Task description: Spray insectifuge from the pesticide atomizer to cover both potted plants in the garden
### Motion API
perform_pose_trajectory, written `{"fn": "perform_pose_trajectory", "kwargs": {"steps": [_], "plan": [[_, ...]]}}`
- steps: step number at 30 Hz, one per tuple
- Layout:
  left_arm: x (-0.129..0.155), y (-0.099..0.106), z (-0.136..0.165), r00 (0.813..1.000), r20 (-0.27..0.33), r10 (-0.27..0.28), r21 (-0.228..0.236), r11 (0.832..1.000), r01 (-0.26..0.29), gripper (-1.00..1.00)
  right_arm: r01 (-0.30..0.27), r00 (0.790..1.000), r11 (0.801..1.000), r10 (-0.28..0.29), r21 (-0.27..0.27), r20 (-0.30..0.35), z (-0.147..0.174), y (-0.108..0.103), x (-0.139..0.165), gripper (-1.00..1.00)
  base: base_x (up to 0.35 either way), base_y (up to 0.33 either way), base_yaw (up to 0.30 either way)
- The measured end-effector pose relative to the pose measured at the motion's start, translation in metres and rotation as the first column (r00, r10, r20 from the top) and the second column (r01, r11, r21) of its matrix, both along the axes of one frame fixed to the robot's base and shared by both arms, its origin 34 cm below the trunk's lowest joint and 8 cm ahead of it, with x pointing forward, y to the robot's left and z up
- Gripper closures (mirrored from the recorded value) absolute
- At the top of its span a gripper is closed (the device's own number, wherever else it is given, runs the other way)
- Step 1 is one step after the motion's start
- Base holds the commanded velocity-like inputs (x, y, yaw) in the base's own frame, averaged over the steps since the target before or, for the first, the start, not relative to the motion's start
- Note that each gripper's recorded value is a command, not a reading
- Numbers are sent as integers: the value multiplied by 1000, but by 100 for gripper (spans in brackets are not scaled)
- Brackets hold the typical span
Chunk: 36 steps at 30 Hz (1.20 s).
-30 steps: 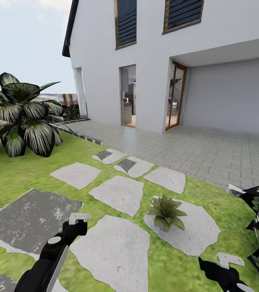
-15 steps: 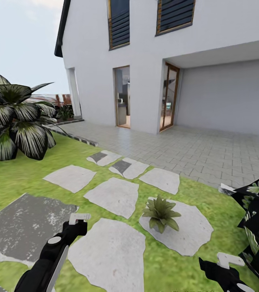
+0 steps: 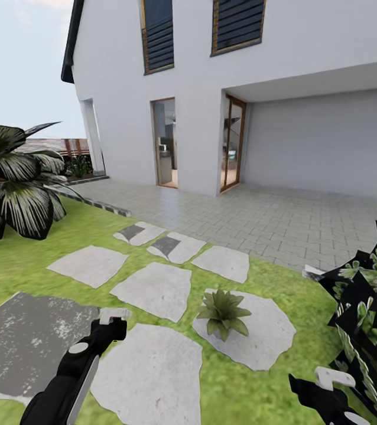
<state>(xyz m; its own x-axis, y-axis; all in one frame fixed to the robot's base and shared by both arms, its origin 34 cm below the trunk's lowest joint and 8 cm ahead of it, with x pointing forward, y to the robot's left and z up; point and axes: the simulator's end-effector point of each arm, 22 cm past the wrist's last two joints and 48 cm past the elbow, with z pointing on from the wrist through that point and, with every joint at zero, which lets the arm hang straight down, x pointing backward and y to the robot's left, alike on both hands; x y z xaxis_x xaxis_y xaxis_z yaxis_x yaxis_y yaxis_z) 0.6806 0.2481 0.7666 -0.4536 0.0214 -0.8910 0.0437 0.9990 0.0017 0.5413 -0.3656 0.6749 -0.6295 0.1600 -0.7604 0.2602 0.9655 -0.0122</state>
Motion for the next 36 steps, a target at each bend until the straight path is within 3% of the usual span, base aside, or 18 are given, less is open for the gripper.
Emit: {"fn": "perform_pose_trajectory", "kwargs": {"steps": [15,28,36], "plan": [[6,-1,36,999,34,-3,2,1000,3,100,19,1000,1000,-19,-4,19,29,-8,4,-100,0,0,0],[-21,-3,8,1000,-16,-8,7,1000,8,100,19,999,1000,-19,13,-27,5,-5,-6,-100,0,0,0],[-22,-3,7,1000,-18,-8,9,1000,8,100,18,999,1000,-18,17,-48,-4,-4,-10,-100,0,0,0]]}}
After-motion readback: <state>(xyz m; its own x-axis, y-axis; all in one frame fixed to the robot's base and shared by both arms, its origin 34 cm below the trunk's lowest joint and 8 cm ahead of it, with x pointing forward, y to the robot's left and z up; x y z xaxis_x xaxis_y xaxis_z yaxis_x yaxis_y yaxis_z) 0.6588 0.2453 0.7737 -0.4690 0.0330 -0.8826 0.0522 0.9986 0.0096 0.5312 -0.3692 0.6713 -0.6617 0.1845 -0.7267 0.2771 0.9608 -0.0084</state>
